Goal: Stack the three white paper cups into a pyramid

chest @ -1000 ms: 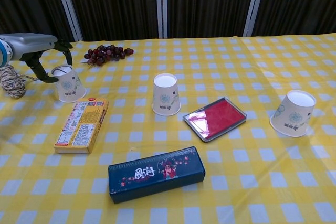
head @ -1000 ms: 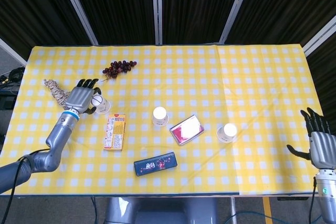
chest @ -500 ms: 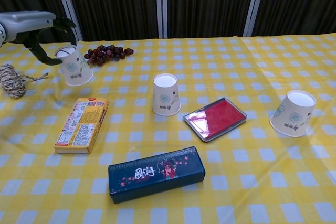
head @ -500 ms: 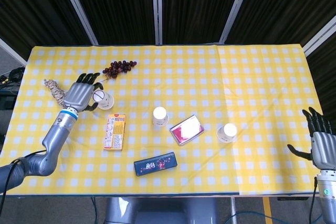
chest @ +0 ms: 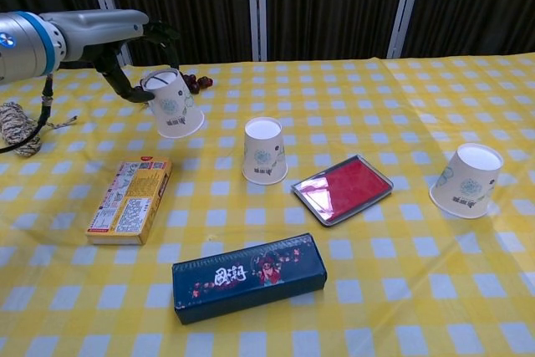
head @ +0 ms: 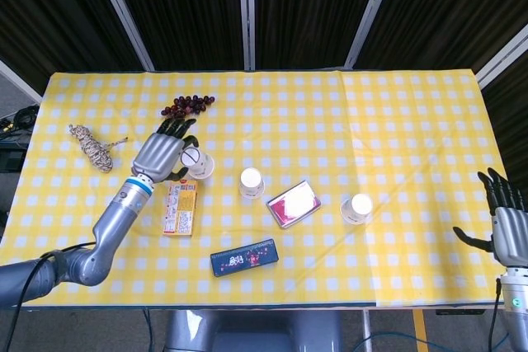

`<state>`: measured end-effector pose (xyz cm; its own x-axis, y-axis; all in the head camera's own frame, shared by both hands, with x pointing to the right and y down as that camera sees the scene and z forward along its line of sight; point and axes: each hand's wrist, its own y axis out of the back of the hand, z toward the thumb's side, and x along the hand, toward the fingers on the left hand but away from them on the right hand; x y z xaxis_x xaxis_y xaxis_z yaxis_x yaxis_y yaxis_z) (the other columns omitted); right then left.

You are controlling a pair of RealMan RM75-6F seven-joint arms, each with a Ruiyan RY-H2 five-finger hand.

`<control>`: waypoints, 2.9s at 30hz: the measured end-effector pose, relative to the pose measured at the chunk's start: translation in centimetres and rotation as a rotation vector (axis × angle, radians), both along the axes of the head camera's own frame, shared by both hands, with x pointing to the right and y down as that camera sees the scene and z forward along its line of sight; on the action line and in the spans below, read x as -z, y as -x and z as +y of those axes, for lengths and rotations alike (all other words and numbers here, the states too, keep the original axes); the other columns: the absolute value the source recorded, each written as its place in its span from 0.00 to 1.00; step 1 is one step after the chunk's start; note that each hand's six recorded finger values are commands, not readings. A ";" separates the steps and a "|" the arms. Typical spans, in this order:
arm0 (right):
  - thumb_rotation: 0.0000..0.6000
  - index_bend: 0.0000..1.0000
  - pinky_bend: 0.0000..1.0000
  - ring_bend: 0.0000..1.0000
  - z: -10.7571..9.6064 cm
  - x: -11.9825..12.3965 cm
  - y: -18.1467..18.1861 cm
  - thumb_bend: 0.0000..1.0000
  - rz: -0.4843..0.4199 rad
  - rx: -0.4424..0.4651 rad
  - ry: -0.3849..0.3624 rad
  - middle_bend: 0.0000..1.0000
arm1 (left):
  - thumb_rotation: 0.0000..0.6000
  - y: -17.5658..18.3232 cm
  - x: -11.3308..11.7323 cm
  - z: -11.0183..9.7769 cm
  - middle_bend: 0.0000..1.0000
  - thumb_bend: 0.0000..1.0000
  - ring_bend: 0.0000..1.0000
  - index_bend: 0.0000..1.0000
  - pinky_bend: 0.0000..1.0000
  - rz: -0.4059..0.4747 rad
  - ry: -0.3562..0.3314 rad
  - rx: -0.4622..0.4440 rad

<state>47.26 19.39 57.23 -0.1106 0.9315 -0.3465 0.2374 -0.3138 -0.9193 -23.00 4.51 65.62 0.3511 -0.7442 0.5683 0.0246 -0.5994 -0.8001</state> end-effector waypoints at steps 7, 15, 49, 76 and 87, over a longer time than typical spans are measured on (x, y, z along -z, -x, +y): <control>1.00 0.03 0.00 0.00 0.0 0.0 -0.1 0.04 -0.004 -0.001 0.002 0.00 | 1.00 -2.9 -1.1 1.2 0.00 0.40 0.00 0.39 0.00 0.015 0.032 -0.038; 1.00 0.03 0.00 0.00 -0.1 0.4 -0.4 0.04 -0.011 -0.013 -0.010 0.00 | 1.00 -5.9 -2.2 2.4 0.00 0.40 0.00 0.39 0.00 0.007 0.056 -0.082; 1.00 0.04 0.00 0.00 0.1 -0.3 -0.7 0.04 0.027 -0.017 0.019 0.00 | 1.00 -1.8 0.1 3.5 0.00 0.22 0.00 0.00 0.00 0.056 -0.043 0.028; 1.00 0.25 0.00 0.00 -6.2 -3.3 17.3 0.08 -0.077 0.373 0.199 0.00 | 1.00 15.9 8.3 10.9 0.00 0.13 0.00 0.00 0.00 0.054 -0.211 0.264; 1.00 0.27 0.00 0.00 -7.1 -6.4 20.3 0.12 -0.057 0.379 0.328 0.00 | 1.00 16.3 8.4 10.8 0.00 0.13 0.00 0.00 0.00 0.065 -0.199 0.266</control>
<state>26.92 12.27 63.62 0.2418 0.7433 -0.6237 0.0974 -0.6581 -0.7466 -39.32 15.36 57.19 0.1604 -0.9087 0.3854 -0.1663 -0.4097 -0.8969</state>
